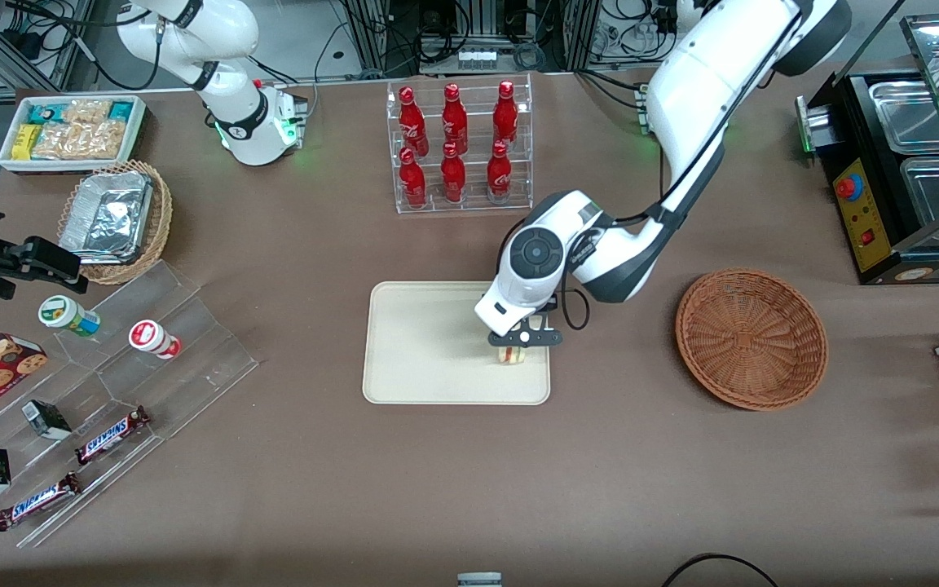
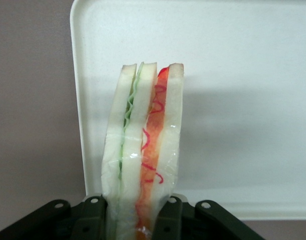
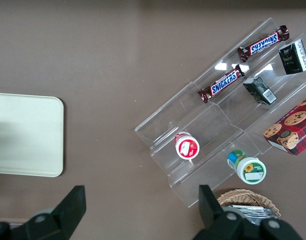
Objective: Place sandwich from basket to tray
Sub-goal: 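Lift the sandwich and carry it with the left gripper over the tray, then lower the sandwich onto the tray and open the left gripper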
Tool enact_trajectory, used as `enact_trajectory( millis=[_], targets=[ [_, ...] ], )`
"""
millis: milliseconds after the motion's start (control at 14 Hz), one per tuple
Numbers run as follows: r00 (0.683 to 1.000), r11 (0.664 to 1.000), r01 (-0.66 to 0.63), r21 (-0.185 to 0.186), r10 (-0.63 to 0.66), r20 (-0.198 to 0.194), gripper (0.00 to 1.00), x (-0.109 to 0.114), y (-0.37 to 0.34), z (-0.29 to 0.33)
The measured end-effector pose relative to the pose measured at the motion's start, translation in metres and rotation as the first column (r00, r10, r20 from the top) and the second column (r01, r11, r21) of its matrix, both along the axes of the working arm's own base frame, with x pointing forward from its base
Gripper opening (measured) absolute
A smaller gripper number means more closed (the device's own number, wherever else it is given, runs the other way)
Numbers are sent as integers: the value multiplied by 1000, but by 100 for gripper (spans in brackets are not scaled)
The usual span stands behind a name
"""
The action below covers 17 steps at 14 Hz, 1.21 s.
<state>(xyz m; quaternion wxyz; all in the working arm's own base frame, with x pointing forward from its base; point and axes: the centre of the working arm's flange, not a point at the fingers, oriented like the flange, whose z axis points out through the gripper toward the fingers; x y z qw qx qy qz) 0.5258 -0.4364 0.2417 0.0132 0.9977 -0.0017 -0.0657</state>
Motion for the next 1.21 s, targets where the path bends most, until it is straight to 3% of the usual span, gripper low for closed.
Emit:
enact_trajectory(
  millis=[143,357,571,714,1071,1214],
  targets=[
    [1000,1000,1,4,-1,-12,34,1,1,-19],
    [1000,999,-8,-34,8,17,36,7,-2,-23],
    [1000,999,-7,-41,9,28,40,10,-3,-21],
    [1000,999,-8,-42,9,29,52,10,-3,-21],
    [996,997,-81,-14,82,34,100,28,13,-5],
    [992,993,-119,25,118,38,100,44,36,34]
  ],
)
